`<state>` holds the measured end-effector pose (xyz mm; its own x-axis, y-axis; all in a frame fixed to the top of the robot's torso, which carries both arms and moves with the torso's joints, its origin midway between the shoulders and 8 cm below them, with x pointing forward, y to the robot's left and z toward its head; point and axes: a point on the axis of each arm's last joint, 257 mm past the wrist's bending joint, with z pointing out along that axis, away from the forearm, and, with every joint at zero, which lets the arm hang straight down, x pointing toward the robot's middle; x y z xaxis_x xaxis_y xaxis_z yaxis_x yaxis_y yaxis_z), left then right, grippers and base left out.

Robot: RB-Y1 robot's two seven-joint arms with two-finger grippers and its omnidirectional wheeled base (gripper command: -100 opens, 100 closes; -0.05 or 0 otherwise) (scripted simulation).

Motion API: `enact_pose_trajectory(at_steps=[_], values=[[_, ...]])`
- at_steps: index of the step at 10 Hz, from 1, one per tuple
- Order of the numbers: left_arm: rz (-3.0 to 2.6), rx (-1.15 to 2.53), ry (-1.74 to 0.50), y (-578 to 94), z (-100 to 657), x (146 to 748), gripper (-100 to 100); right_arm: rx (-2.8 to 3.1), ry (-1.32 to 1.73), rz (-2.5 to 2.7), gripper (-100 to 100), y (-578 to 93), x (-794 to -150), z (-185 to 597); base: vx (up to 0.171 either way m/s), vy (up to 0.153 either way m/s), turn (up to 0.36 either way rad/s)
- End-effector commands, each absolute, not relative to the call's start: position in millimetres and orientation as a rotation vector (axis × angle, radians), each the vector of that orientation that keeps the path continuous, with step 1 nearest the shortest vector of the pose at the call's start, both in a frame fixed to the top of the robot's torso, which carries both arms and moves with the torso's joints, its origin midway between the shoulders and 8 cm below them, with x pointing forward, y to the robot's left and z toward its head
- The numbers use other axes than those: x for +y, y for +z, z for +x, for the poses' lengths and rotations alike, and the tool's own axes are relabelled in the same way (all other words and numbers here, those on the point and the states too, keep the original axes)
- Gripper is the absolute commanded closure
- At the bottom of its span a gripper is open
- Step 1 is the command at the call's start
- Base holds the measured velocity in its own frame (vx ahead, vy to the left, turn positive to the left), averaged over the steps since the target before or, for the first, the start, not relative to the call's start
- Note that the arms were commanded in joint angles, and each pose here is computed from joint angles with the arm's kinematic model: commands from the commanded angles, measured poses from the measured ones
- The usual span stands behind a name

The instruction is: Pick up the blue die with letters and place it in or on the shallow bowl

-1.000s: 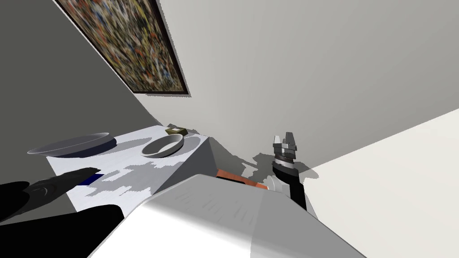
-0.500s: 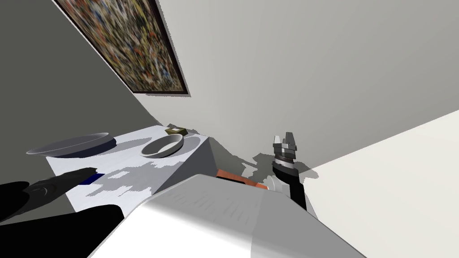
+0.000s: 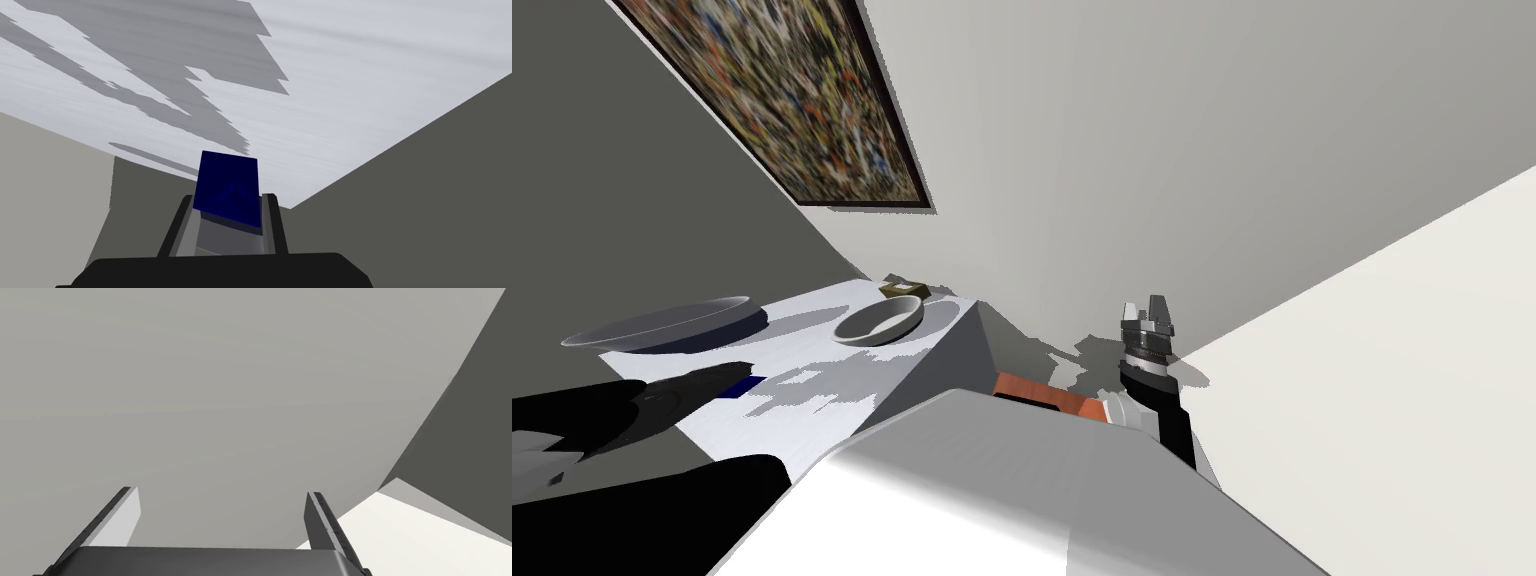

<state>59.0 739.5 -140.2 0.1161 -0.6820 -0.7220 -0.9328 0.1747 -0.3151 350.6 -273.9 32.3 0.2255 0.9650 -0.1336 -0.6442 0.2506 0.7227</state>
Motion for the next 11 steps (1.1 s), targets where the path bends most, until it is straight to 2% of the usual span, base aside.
enact_pose_trajectory(at_steps=[1,9,10,11], values=[[-1.586,1.622,0.395,-141,60,738,100,0.648,1.205,0.599,0,32,-274,351,-0.079,0.011,-0.043],[-1.61,1.58,0.42,-132,84,726,100,0.648,1.205,0.599,0,32,-274,351,-0.08,0.002,-0.055],[-1.612,1.579,0.422,-132,84,726,0,0.648,1.205,0.599,0,32,-274,351,-0.006,0.0,0.004],[-1.585,1.56,0.405,-119,93,728,100,0.648,1.205,0.599,0,32,-274,351,0.01,-0.004,0.055]])
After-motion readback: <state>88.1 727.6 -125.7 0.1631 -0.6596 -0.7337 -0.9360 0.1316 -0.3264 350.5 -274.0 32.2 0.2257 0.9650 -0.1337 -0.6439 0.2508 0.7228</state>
